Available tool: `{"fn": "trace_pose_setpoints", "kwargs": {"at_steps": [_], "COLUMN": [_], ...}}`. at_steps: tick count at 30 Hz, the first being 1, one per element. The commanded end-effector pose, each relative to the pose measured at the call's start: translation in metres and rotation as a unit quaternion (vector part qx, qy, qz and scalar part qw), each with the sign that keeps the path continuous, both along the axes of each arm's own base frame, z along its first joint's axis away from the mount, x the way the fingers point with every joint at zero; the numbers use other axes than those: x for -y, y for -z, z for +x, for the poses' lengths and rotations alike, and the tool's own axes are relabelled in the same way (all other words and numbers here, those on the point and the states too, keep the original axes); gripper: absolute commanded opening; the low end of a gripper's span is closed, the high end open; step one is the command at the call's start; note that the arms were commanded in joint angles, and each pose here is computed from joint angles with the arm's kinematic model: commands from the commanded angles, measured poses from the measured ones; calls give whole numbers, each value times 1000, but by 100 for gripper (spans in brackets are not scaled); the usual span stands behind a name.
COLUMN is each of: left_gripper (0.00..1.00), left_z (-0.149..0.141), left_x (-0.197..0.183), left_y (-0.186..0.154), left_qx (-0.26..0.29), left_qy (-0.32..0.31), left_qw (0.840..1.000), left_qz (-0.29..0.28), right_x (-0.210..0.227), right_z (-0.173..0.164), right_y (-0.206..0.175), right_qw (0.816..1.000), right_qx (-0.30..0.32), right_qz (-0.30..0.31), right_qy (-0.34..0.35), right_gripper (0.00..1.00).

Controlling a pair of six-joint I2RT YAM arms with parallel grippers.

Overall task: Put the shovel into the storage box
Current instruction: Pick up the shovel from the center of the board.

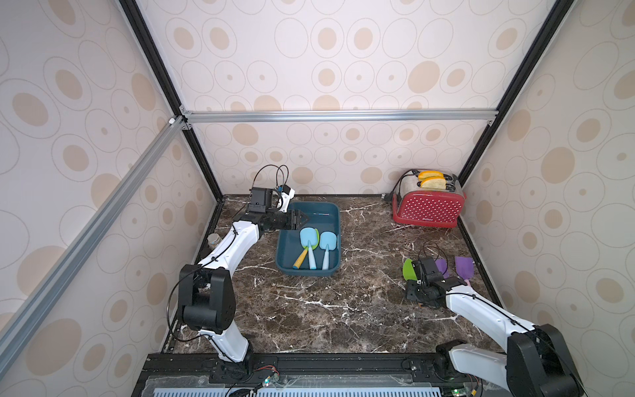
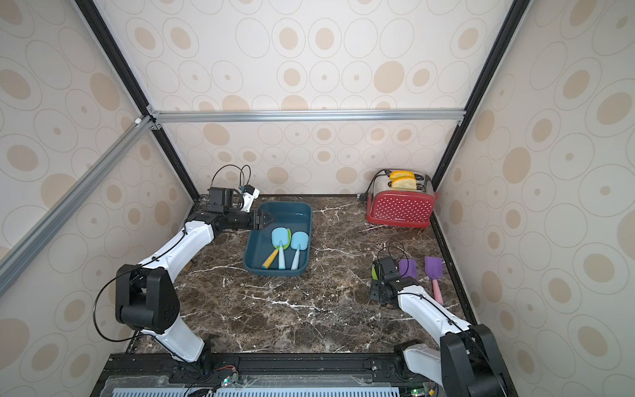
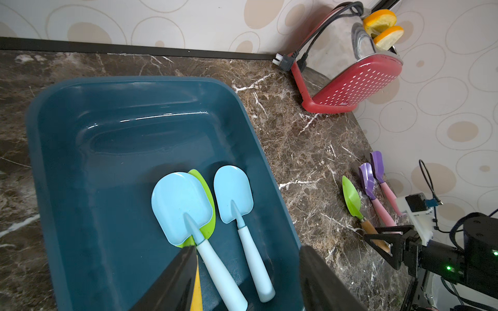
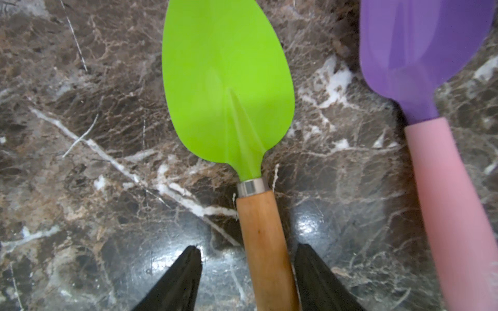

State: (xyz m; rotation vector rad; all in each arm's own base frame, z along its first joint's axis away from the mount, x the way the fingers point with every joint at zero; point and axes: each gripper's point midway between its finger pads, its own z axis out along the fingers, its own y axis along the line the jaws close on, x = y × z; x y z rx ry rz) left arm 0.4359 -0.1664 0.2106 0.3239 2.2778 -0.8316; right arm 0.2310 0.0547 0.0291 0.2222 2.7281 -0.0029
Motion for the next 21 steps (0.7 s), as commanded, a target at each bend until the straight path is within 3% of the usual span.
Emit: {"fn": "trace_pose_setpoints", "kwargs": {"at_steps": [1,8,21], "left_gripper": [64,64,67], "left_z": [-4,-6,-7], "left_x": [2,8,20], "left_y": [-20,-24,-17], "left_qx": [25,28,13], "left_qy": [3,9,20], "left_qw": [1000,999,995], "left_qz": [-12,-45,-100], "right_x": [2,-3,-20], "right_z": [-10,-11,-9], "right_y": [9,15,17], "right_qw": [1000,999,998], "right_qx": [-15,-27,-33], "right_qz": [6,19,53], "right_qy": [11,5,-30], "right_gripper": [57,48,1]}}
